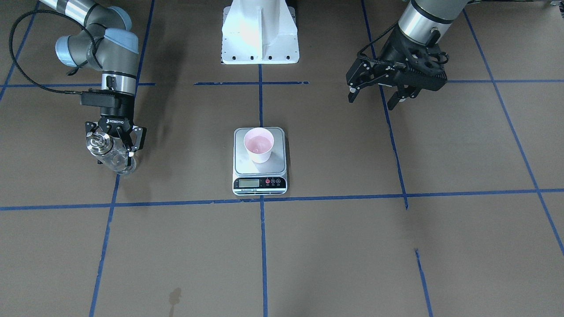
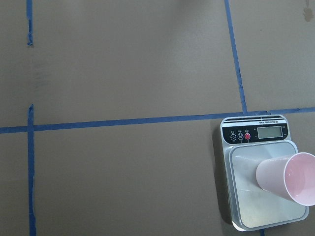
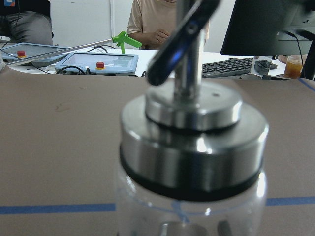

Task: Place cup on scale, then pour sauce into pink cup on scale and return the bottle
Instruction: 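Lower the glass bottle onto the table and open the right gripper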

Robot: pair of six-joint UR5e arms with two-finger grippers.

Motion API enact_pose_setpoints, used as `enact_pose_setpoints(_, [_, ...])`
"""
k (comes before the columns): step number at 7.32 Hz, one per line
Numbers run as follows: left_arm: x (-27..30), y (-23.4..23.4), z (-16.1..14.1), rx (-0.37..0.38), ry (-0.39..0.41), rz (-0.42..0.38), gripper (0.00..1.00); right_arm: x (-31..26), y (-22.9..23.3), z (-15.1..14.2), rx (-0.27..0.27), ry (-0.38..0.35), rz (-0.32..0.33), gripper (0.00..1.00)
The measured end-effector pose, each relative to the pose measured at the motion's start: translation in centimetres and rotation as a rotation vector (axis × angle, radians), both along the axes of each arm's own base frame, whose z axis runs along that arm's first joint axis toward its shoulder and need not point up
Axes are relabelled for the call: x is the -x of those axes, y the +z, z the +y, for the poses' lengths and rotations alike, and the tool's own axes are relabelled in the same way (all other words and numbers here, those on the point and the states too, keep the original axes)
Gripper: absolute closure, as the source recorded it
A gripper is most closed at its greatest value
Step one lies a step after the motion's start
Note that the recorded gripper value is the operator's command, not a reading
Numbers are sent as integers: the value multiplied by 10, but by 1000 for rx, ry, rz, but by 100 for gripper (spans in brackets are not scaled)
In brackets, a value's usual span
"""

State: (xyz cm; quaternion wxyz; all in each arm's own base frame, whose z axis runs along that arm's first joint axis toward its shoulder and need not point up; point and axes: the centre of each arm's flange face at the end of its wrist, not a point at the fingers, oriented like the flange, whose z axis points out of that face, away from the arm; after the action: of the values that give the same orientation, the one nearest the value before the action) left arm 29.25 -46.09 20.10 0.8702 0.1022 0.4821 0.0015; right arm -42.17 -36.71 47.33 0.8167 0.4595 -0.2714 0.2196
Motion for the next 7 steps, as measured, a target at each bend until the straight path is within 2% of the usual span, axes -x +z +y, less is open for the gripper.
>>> enact_pose_setpoints(1, [1,-1,1,1,-1,0,1,4,1,1,-10,0,-14,100])
enact_pose_setpoints(2, [2,-3,2,3,-2,0,1,5,0,1,-18,2,-18,32])
enact_pose_setpoints(3, [3,-4,3,5,-2,0,1,4,1,0,-24,4,-13,0])
enact_pose_setpoints(7, [2,-4,4,7,-1,0,1,6,2,4,-48,19,5,0])
